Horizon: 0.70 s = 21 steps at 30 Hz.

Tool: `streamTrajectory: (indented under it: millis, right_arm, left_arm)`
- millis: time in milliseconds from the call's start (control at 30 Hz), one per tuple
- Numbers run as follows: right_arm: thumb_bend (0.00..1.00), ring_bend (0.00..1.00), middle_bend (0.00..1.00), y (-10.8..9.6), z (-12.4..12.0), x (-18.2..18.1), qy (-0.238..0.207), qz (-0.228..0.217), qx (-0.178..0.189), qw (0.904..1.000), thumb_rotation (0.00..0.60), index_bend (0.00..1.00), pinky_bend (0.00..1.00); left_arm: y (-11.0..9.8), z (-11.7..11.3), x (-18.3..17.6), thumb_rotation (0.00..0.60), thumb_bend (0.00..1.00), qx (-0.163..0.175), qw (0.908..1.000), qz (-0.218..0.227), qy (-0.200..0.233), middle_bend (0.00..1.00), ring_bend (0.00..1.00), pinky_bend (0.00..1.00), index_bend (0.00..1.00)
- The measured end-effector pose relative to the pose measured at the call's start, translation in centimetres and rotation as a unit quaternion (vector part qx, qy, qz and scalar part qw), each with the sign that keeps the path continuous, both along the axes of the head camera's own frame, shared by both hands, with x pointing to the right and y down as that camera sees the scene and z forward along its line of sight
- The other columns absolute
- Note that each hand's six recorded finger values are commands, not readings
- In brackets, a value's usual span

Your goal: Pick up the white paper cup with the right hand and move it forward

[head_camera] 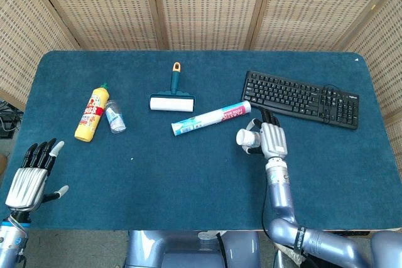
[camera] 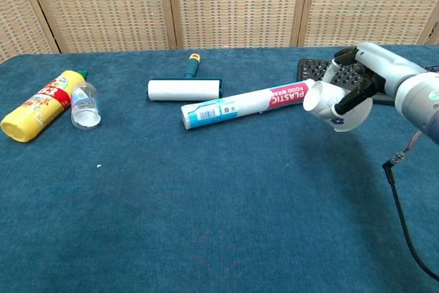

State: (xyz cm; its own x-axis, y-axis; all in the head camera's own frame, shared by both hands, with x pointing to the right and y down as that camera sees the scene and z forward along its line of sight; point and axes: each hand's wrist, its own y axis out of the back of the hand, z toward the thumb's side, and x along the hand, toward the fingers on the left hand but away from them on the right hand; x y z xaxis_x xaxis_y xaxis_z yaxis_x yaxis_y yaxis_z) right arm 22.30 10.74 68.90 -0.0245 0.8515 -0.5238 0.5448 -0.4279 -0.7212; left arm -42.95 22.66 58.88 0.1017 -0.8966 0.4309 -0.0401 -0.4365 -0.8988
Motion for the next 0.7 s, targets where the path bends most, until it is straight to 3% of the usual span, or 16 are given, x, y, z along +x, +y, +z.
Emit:
streamTrajectory:
  millis: [100,200,500,700]
  right_arm:
    - [0.29,0.00,0.10,-0.2,-0.1,0.6,-0.078,0.055,-0.028,0.9950,0.600,0.52,0.08]
    - [0.29,0.00,0.08,-0.2,-0.1,1.6,-0.118,0.088,-0.046,0.9880,0.600,0.52,0.04]
    - [0.29,0.00,0.06,0.7,1.3,1.6,-0.167,0.125,-0.070,0.9753,0.600,0.52,0.00]
    - [0.29,0.00,0.05,1.5,2.7,1.8,-0.174,0.134,-0.078,0.9724,0.600,0.53,0.00]
  left_arm:
    - [0.0,-0.1,0.1,0.600,0.16,0.003,1.0000,0.000,-0.001,0.00,0.00,0.00,0.00]
    - [0.1,-0.1,0.1,0.600,0.16,0.006,1.0000,-0.001,-0.003,0.00,0.00,0.00,0.00]
    - [0.1,0.1,0.2,0.600,0.16,0.008,0.9999,0.002,-0.007,0.00,0.00,0.00,0.00]
    - [0.2,0.2,0.2,0.600,0.16,0.008,0.9999,0.003,-0.009,0.00,0.00,0.00,0.00]
